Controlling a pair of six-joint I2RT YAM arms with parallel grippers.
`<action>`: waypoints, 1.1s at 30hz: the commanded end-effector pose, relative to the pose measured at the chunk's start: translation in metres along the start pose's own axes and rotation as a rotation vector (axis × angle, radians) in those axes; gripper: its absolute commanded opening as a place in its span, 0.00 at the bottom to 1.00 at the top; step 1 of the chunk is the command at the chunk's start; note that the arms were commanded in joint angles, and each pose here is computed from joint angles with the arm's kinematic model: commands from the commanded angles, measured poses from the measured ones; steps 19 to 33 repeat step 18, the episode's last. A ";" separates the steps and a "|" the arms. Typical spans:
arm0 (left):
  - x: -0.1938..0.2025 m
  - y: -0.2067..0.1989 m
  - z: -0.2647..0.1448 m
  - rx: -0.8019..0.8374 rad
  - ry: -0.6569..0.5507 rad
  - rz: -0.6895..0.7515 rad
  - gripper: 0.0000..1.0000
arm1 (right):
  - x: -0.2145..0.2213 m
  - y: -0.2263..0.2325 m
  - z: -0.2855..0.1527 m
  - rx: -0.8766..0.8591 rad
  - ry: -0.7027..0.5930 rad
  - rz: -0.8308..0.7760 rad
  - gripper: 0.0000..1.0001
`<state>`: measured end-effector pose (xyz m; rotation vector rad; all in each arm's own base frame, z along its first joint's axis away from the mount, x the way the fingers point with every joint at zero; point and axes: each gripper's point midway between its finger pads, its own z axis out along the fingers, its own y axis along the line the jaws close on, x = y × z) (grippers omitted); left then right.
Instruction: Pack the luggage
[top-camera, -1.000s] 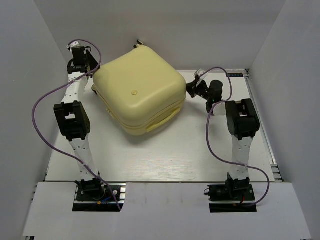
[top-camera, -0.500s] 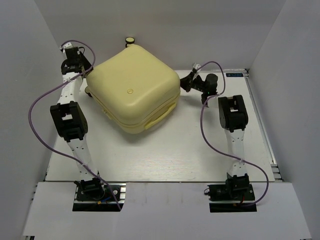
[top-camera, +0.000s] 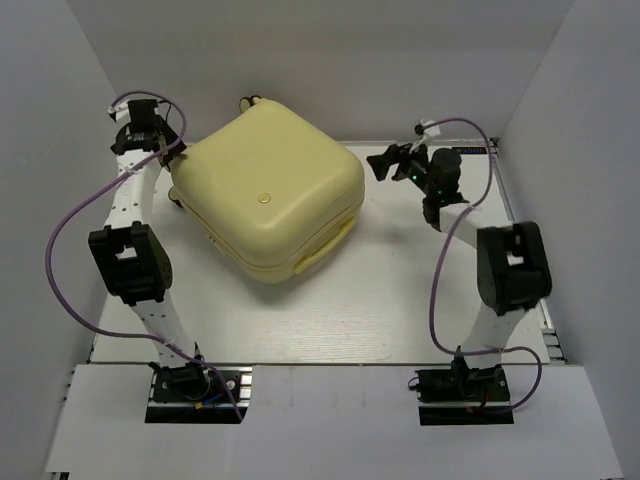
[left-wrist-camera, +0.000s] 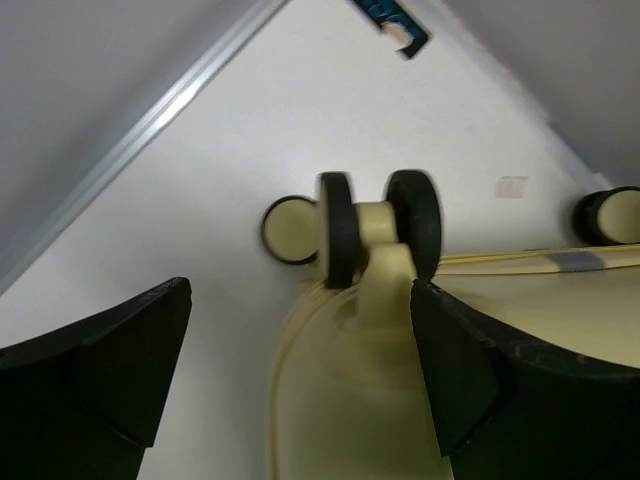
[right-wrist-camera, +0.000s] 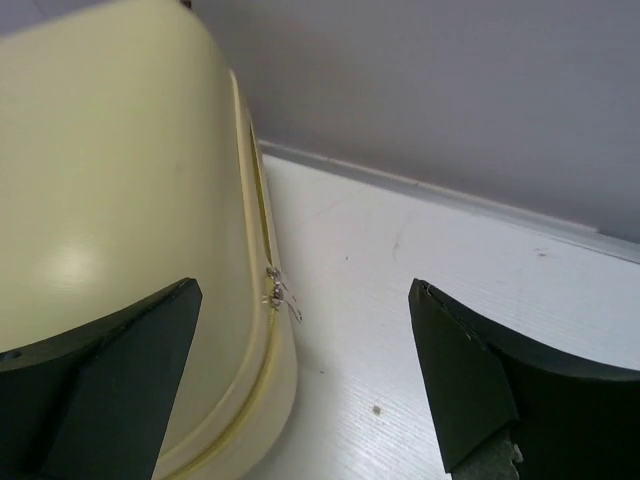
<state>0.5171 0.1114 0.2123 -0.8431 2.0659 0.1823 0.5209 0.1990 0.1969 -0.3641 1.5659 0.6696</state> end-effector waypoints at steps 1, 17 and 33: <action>0.016 0.085 -0.084 -0.292 0.166 0.133 1.00 | -0.053 -0.006 -0.040 0.176 -0.011 0.060 0.90; 0.103 0.151 -0.256 -0.048 0.158 0.019 1.00 | -0.034 0.024 -0.168 0.387 0.339 0.160 0.90; 0.104 0.152 -0.256 -0.050 0.162 0.021 1.00 | -0.035 0.026 -0.168 0.390 0.338 0.163 0.90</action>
